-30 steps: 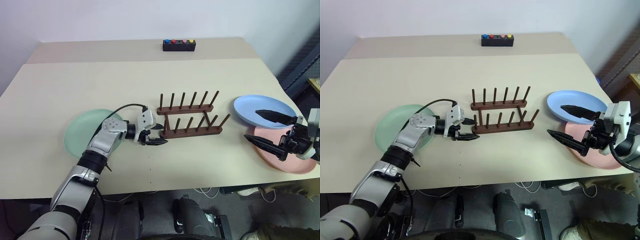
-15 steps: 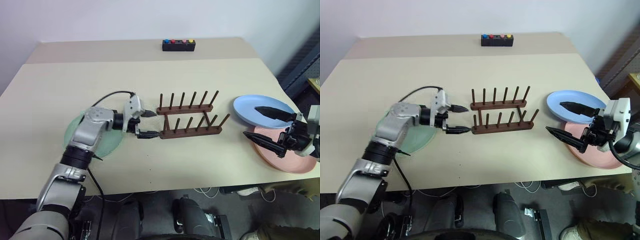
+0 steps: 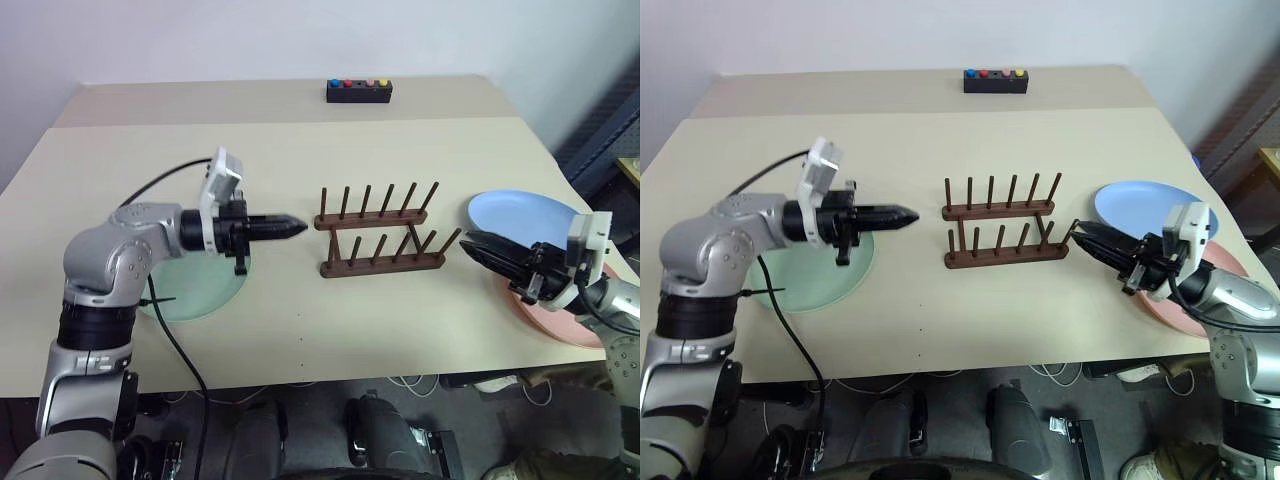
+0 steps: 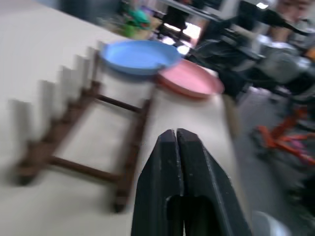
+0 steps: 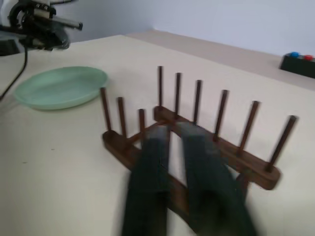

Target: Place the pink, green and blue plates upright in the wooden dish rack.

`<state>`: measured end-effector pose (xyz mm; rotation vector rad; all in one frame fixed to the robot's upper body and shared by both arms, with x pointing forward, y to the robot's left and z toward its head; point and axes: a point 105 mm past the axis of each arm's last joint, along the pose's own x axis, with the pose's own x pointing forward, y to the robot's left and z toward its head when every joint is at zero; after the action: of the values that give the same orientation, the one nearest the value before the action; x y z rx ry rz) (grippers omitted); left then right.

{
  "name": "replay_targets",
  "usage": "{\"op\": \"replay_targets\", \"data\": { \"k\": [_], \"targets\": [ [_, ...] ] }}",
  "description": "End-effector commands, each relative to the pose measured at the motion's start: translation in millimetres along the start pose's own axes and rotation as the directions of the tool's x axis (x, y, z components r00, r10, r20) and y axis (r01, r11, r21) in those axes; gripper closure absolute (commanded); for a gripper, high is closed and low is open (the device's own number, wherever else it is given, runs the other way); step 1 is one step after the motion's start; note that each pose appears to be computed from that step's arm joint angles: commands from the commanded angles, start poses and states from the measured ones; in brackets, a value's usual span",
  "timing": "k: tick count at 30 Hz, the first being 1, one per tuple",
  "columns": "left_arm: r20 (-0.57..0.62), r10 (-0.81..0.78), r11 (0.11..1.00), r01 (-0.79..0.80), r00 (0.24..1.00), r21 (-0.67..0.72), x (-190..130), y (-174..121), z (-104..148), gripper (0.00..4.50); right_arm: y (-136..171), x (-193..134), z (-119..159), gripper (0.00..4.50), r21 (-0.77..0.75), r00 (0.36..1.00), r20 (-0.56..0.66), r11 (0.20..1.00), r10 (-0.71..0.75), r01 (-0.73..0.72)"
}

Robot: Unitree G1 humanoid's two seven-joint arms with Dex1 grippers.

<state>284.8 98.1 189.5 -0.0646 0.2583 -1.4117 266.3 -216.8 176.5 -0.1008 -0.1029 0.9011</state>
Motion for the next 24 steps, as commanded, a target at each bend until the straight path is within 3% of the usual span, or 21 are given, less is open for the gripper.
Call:
{"op": "replay_targets", "data": {
  "k": [1,7,19,24],
  "targets": [
    [-0.043,0.01,1.0,-0.009,0.999,0.027,12,-6,-14,4.5,7,7,-9,4.4,-0.054,0.999,-0.034,0.999,-0.003,0.001],
    [-0.026,0.104,0.994,-0.104,0.994,0.026,27,7,-38,4.5,9,8,-53,4.4,-0.137,0.979,-0.198,0.99,-0.048,0.021],
    [-0.181,0.132,0.985,-0.108,0.975,0.135,51,9,-80,4.5,-3,16,-72,4.4,-0.216,0.963,-0.248,0.975,-0.105,0.05],
    [-0.168,0.158,0.974,-0.126,0.973,0.187,59,16,-80,4.5,-4,21,-77,4.4,-0.235,0.961,-0.256,0.971,-0.1,0.038]
  ]
}}
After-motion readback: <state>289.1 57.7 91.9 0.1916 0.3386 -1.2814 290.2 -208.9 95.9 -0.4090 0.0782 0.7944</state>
